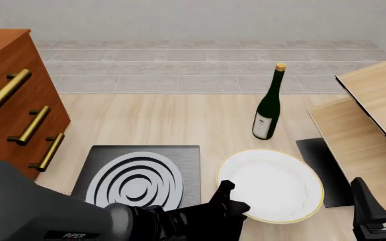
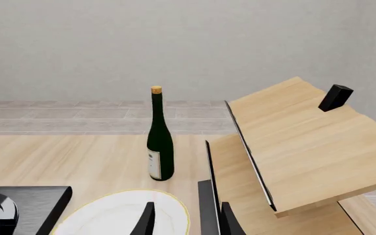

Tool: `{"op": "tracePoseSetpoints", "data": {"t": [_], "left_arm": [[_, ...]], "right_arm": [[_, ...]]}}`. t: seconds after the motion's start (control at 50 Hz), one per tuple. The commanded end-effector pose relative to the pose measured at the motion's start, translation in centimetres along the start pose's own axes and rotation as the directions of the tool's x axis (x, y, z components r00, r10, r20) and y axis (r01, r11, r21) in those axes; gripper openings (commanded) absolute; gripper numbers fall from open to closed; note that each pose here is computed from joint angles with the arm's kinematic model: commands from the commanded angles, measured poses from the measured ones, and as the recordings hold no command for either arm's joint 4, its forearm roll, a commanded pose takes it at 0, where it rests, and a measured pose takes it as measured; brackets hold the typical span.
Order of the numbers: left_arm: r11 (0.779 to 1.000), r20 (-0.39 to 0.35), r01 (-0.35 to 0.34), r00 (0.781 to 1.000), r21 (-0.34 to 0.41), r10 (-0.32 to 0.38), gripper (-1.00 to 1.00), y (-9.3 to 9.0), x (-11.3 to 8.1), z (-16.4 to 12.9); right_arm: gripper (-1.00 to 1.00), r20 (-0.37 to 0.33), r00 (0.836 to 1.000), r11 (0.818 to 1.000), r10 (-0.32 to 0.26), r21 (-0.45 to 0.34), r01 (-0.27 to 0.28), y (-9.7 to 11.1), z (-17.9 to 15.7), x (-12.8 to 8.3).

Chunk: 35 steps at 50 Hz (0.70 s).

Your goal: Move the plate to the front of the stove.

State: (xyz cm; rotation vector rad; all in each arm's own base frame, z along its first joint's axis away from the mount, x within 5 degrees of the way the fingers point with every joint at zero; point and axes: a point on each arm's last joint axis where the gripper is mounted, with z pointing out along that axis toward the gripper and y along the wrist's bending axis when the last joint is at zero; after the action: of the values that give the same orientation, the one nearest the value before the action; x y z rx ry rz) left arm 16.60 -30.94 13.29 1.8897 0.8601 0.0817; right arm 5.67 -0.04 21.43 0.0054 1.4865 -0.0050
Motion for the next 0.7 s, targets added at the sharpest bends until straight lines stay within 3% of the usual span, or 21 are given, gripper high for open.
{"op": "tracePoseSetpoints", "data": {"t": [0.02, 0.7], "left_arm": [[0.999, 0.004, -0.016, 1.000, -0.047, 0.016, -1.00, 1.1, 0.1, -0.8], [0.985, -0.019, -0.054, 0.998, -0.164, 0.052, -1.00, 3.8, 1.2, -4.1]], "right_arm": [[1.00, 0.000, 1.000, 1.000, 0.000, 0.000, 0.000, 0.0, 0.0, 0.0], [1.00, 0.000, 1.000, 1.000, 0.000, 0.000, 0.000, 0.0, 0.0, 0.0]]}}
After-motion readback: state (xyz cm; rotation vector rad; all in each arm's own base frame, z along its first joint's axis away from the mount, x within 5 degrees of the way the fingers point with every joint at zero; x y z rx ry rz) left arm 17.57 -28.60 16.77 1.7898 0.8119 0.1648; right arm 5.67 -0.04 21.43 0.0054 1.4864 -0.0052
